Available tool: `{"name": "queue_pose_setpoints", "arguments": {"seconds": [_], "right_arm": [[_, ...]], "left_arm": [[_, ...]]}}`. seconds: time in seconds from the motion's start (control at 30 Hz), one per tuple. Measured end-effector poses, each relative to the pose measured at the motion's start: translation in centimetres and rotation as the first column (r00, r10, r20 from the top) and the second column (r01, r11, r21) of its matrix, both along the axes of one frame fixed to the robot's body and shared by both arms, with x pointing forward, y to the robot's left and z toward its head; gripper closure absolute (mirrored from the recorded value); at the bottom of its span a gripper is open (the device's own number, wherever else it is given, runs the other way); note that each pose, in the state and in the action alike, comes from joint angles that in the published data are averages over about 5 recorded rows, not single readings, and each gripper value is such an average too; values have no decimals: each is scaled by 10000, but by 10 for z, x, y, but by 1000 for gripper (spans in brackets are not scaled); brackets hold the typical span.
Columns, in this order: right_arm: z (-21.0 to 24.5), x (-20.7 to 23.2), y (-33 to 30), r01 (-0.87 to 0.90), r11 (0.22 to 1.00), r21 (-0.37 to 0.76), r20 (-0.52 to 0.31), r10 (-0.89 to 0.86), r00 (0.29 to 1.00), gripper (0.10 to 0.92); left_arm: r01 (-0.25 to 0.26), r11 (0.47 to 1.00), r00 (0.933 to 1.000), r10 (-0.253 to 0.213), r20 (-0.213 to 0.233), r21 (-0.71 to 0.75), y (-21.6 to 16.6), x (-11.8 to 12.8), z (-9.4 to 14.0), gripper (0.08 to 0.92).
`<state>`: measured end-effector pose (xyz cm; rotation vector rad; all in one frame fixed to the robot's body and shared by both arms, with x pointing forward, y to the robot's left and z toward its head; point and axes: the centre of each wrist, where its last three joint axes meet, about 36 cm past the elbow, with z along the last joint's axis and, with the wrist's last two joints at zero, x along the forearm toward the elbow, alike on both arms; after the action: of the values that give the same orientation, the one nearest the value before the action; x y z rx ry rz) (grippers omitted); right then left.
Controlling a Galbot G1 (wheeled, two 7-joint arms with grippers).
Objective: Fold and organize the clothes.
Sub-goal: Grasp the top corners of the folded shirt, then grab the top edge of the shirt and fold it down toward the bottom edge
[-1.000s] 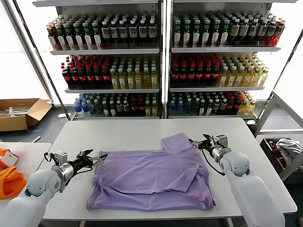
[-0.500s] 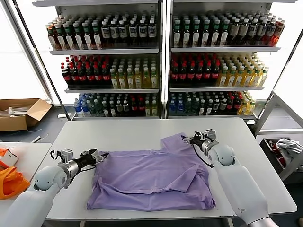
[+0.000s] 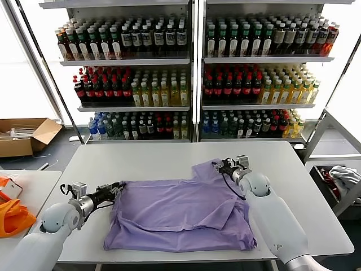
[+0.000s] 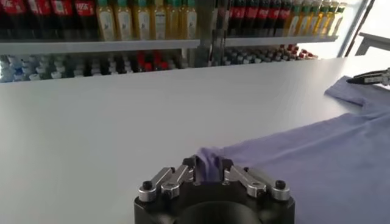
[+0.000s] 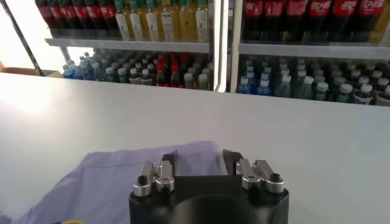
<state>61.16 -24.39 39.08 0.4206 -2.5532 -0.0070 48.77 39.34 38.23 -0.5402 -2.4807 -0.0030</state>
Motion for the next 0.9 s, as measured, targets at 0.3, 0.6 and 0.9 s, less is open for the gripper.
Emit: {"name": "queue_pose_setpoints", "arguments": {"seconds": [0.3,0.6,0.9], "right_arm": [[-2,-1,5,21,9990,454,-79,-18,10000,896],[7,-10,2,45,9954,956,-25,-42,10000,917],[27,-34,-5,90,9848,1737,317,-147,9994,917]], "left_arm": [[188,9998,9998,-188,-37,-30,-2,0,0,915],[214,9997,9997,-213,118,-111,-4,2,4,915],[201,9996,9983,-190,543,-207,0,-5,23,915]]}}
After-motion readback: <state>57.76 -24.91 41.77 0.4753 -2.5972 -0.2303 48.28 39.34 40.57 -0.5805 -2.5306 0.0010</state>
